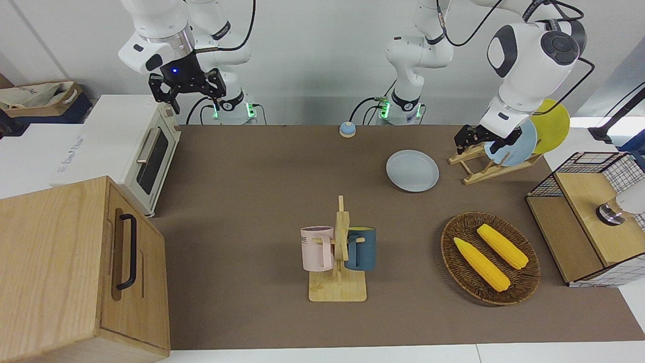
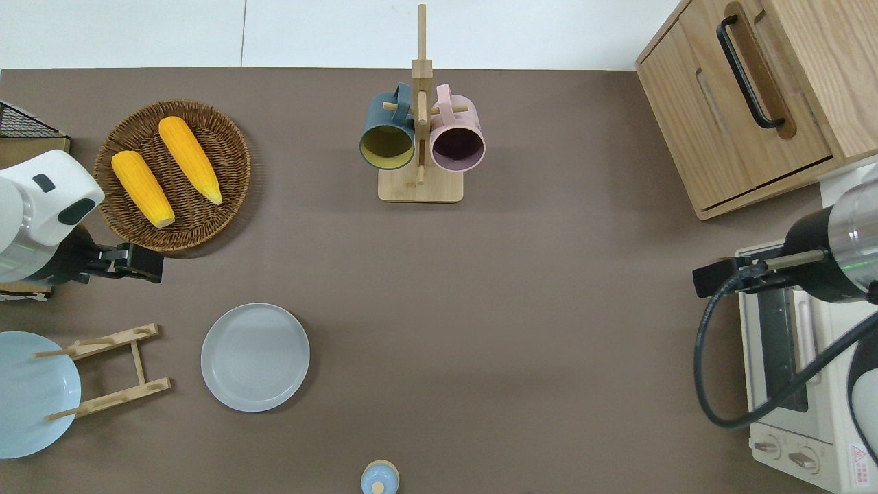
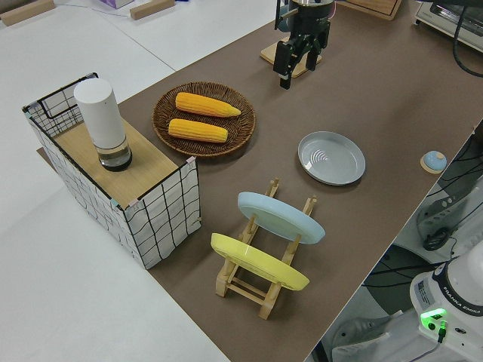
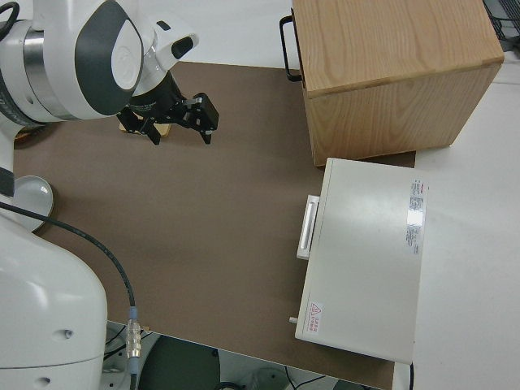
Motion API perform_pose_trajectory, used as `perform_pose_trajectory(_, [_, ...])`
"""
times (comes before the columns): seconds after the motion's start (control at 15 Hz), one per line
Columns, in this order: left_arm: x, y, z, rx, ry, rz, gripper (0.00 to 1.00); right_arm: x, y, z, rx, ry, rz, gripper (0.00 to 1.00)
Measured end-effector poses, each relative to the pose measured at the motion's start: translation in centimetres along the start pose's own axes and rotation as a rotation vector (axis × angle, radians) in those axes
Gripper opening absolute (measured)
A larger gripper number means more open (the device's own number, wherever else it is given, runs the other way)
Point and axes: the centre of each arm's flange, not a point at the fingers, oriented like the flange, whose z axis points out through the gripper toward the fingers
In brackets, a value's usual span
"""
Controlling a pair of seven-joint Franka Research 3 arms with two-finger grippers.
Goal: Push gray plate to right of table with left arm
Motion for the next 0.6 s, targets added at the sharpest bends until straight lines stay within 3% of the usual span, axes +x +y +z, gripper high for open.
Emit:
perform_pose_trajectory(0.27, [-0.6, -1.7, 0.6, -0.006, -0.047, -0.021, 1.00, 0.0, 0.0, 0.0, 0.000, 0.000, 0.000, 0.99])
perform_pose_trajectory(0.6, [-0.8, -2.1, 0.8, -0.009, -0.064, -0.009, 1.00, 0.0, 0.0, 0.0, 0.000, 0.000, 0.000, 0.99])
